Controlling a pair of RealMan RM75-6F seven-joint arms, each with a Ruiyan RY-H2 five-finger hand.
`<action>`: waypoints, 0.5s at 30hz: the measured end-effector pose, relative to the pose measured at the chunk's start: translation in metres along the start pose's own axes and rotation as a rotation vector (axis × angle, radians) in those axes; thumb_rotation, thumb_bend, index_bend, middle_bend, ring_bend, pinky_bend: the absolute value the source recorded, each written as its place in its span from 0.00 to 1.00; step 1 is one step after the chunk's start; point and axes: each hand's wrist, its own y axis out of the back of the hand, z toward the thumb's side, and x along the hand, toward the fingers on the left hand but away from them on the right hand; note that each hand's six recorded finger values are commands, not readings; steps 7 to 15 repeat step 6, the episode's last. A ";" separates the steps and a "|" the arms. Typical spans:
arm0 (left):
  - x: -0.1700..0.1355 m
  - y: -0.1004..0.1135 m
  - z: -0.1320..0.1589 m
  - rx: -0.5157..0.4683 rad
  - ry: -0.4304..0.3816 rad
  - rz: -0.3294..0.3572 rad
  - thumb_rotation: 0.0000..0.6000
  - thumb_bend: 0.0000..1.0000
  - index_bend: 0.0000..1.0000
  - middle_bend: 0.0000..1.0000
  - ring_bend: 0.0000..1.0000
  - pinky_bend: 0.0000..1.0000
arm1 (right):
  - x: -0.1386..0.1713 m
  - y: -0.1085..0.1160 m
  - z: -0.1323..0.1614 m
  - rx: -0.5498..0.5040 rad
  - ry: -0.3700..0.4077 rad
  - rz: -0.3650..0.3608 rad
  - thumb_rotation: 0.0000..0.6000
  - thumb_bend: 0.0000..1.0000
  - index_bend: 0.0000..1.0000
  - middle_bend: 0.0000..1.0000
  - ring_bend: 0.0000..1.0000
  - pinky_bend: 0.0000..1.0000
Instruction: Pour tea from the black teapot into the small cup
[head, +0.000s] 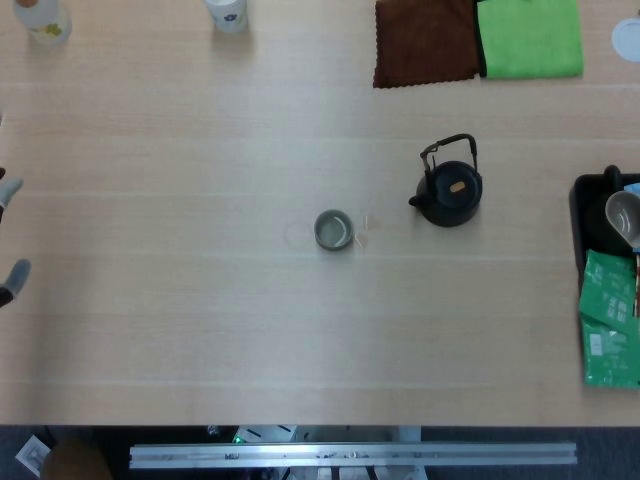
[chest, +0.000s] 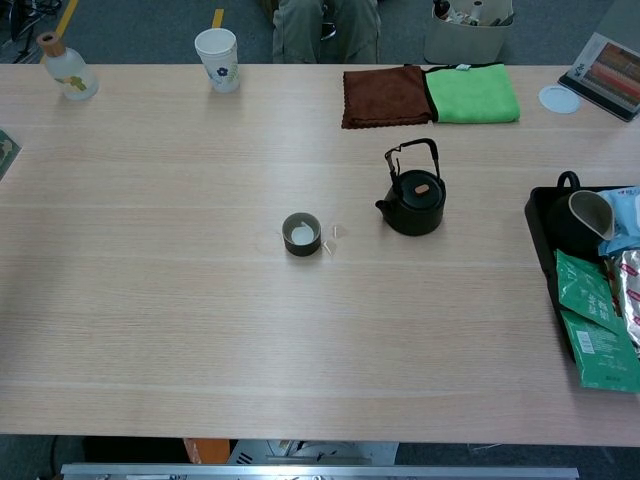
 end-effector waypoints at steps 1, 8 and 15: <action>0.000 -0.001 -0.001 0.004 0.007 -0.006 1.00 0.22 0.15 0.16 0.18 0.16 | 0.001 0.001 -0.001 -0.002 -0.003 -0.003 1.00 0.14 0.00 0.03 0.00 0.00; -0.002 -0.005 -0.002 0.016 0.031 -0.030 1.00 0.22 0.15 0.16 0.18 0.16 | 0.006 0.003 -0.004 -0.014 -0.007 -0.014 1.00 0.14 0.00 0.03 0.00 0.00; -0.002 -0.005 -0.002 0.016 0.031 -0.030 1.00 0.22 0.15 0.16 0.18 0.16 | 0.006 0.003 -0.004 -0.014 -0.007 -0.014 1.00 0.14 0.00 0.03 0.00 0.00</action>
